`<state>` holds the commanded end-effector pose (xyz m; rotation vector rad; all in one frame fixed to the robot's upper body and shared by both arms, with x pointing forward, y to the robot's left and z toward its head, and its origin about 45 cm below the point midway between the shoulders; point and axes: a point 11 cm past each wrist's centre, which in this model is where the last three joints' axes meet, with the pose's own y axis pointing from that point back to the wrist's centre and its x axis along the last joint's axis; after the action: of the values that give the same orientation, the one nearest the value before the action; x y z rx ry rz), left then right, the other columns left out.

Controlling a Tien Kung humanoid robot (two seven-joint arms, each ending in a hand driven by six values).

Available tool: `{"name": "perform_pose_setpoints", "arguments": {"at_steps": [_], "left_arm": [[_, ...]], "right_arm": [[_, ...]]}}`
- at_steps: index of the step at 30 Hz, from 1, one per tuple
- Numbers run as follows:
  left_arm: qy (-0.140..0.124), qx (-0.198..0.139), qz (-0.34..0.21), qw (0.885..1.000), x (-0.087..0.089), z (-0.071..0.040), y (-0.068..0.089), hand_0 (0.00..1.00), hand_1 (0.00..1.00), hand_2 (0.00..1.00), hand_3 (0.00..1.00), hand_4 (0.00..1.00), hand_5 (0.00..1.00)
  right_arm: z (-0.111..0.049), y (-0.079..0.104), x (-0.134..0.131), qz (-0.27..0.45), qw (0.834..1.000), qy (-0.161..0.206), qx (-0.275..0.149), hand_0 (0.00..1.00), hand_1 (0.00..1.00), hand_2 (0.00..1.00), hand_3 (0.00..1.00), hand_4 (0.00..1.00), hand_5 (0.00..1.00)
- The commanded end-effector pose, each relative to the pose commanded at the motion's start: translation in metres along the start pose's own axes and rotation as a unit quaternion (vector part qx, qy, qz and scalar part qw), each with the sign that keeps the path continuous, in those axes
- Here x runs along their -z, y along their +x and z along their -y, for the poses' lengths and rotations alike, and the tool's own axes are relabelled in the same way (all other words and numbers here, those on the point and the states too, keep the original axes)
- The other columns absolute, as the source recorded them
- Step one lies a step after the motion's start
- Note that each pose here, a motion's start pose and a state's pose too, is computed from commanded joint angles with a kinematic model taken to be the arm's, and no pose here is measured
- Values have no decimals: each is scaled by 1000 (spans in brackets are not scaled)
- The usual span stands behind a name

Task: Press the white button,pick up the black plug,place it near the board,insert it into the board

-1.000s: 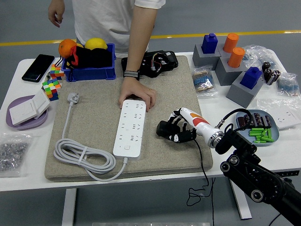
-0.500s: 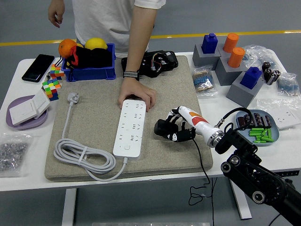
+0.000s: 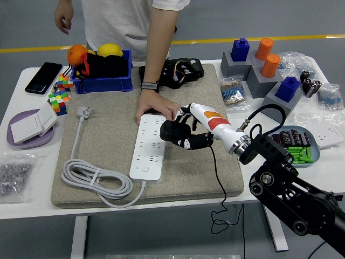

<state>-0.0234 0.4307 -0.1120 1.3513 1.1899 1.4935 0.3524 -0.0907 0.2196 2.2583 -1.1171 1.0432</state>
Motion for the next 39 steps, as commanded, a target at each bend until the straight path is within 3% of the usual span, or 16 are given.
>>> {"name": "perform_pose_setpoints", "arguments": {"at_steps": [4, 15, 39], "left_arm": [[-1, 0, -1, 1000, -1, 0, 0, 655, 656, 651, 651, 622, 9], [0, -2, -1, 1000, -2, 0, 2, 655, 656, 651, 652, 622, 9], [5, -7, 2, 1000, 3, 0, 7, 653, 657, 652, 652, 622, 10]], "right_arm": [[7, -5, 13, -35, 999, 14, 20, 343, 409, 447, 470, 756, 2], [27, -35, 19, -109, 991, 9, 72, 353, 409, 448, 476, 755, 2], [23, -54, 7, -94, 989, -66, 91, 355, 411, 447, 481, 758, 2]]}}
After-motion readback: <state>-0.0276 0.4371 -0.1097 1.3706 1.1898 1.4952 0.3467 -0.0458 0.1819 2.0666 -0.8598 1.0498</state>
